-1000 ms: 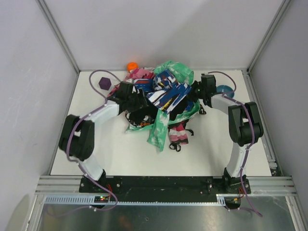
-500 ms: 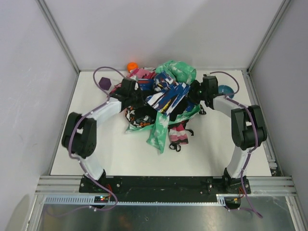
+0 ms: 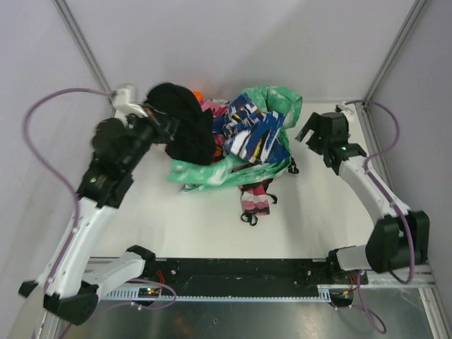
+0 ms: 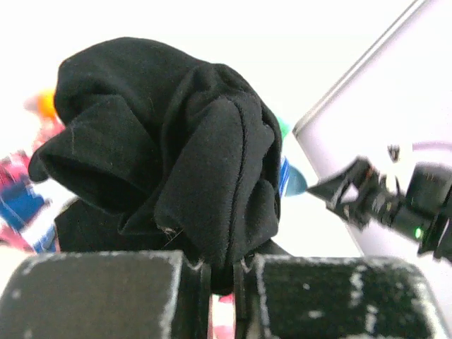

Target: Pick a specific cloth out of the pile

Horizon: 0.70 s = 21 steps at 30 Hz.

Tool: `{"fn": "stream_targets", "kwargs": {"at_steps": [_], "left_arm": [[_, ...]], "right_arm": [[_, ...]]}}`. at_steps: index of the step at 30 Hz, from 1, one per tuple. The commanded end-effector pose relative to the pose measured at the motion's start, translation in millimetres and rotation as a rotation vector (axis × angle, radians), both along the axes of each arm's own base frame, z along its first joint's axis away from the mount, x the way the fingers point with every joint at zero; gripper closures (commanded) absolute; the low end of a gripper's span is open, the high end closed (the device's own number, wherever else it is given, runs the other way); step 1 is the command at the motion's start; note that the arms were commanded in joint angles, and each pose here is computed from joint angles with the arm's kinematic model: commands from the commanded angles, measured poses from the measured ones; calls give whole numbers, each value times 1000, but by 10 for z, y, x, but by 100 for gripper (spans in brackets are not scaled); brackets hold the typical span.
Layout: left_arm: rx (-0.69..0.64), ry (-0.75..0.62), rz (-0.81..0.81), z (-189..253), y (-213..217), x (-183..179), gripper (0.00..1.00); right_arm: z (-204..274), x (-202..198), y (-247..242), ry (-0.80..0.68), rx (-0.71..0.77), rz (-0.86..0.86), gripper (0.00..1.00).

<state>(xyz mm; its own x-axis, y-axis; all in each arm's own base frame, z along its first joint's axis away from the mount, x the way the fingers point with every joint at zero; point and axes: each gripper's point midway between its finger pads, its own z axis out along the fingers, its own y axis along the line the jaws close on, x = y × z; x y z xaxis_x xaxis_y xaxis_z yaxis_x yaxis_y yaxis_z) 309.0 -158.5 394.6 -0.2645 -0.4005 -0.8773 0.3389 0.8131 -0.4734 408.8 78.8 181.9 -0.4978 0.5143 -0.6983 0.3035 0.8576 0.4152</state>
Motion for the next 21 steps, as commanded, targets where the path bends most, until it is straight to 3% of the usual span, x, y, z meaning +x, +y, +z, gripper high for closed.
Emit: {"fn": "stream_targets", "kwargs": {"at_steps": [1, 6, 9, 15, 21], "left_arm": [[-41, -343, 154, 1282, 486, -390, 99], [-24, -447, 258, 1895, 790, -639, 99], [1, -431, 399, 1930, 1046, -598, 99], [85, -289, 606, 1404, 1315, -285, 95], [145, -127, 794, 779, 1583, -33, 99]], "right_arm": [[393, -394, -613, -67, -178, -222, 1], [707, -743, -706, -196, -148, -243, 1], [824, -910, -658, -259, -112, -201, 1], [883, -1224, -651, -336, -83, -164, 1], [791, -1426, -797, -343, -110, -219, 1]]}}
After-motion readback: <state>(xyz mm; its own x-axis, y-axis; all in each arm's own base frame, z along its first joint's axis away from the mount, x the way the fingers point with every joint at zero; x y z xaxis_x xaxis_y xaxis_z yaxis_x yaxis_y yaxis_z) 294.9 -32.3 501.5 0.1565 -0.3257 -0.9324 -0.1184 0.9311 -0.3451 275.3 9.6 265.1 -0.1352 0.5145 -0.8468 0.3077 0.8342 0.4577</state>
